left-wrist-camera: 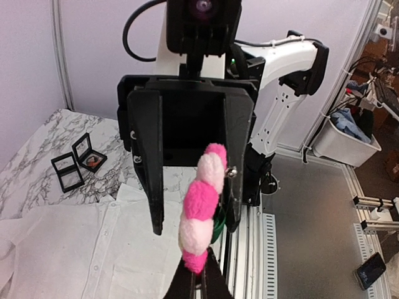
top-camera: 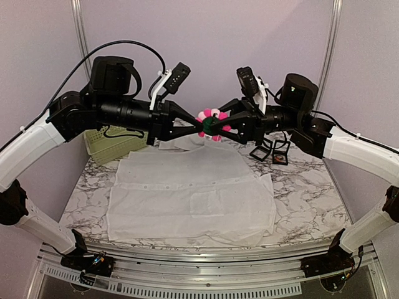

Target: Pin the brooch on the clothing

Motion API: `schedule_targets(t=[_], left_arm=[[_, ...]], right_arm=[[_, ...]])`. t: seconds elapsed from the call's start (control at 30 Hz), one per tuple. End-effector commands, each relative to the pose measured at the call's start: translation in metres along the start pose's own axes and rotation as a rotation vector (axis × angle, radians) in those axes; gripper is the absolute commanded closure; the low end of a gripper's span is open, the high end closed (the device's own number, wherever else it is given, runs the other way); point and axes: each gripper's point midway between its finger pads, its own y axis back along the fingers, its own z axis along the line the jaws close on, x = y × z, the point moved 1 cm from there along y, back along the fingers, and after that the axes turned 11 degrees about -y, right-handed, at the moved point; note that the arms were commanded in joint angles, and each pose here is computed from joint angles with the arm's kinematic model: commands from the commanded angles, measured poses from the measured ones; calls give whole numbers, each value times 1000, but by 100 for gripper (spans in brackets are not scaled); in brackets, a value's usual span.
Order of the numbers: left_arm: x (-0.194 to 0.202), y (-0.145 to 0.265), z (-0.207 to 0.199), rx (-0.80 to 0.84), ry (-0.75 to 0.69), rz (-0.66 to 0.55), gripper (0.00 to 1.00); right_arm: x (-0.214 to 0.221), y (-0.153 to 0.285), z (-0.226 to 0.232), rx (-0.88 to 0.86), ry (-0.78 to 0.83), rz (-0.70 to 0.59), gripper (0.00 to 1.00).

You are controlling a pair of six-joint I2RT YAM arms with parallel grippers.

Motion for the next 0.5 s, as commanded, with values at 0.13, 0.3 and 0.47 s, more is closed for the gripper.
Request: schedule_targets(t=[0.13, 0.3, 0.47], left_arm=[[1, -5, -9, 16, -36, 25, 100], [1, -5, -11, 13, -58, 32, 100], [1, -4, -12, 6, -82, 39, 100]], right_arm=[[-6, -5, -5, 19, 2, -16, 68], [-8, -5, -12, 63, -18, -25, 69], [-7, -6, -19, 95, -38, -28, 72]])
